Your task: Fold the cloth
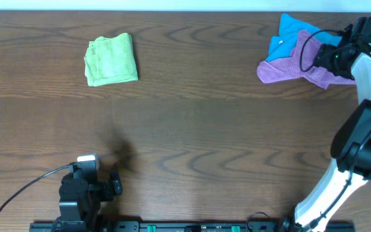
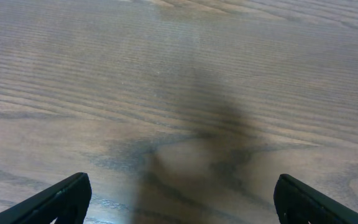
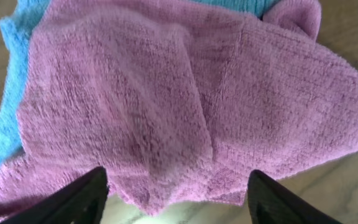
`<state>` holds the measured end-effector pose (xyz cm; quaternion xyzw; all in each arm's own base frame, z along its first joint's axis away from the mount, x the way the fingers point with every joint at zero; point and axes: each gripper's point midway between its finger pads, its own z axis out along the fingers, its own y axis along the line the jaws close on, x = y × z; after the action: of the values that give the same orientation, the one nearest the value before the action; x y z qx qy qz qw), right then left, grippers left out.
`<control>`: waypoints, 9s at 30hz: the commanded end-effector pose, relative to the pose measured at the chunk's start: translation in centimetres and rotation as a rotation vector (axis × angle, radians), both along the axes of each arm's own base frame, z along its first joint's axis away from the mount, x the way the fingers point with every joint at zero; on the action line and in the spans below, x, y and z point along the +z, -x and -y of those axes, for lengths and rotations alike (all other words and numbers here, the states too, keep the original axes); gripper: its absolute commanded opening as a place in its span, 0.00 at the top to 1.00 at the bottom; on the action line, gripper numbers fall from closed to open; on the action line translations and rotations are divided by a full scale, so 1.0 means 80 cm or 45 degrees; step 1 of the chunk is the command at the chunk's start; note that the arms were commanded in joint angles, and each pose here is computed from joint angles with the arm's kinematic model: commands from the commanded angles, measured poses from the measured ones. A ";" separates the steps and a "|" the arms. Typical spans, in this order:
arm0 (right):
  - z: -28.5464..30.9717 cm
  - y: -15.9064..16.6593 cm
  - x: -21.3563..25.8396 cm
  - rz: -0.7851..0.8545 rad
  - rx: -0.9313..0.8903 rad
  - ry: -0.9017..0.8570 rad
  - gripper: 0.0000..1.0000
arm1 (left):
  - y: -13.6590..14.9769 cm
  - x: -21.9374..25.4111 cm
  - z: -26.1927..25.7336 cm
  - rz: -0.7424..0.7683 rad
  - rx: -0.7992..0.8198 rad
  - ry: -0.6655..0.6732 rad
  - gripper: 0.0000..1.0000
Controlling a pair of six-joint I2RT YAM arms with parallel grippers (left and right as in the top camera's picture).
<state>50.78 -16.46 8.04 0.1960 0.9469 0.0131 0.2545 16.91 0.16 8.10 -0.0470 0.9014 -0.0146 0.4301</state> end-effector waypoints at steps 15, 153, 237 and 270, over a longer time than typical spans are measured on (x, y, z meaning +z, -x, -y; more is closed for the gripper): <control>0.002 -0.026 -0.041 0.020 0.055 0.022 0.99 | 0.012 -0.020 0.002 -0.085 -0.018 -0.008 0.05; -0.393 -0.043 0.028 0.348 1.381 0.095 0.98 | 0.012 -0.020 0.001 -0.085 -0.018 -0.008 0.05; -0.354 0.209 0.239 0.240 0.835 0.314 0.98 | 0.012 -0.020 0.002 -0.086 -0.018 -0.008 0.05; -0.413 0.198 0.335 1.698 0.601 0.026 0.99 | 0.012 -0.020 0.002 -0.085 -0.018 -0.007 0.05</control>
<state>34.58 15.50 35.39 -0.0474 0.6042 0.1889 0.7727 16.87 0.16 8.17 -0.0468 0.9015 -0.0147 0.4301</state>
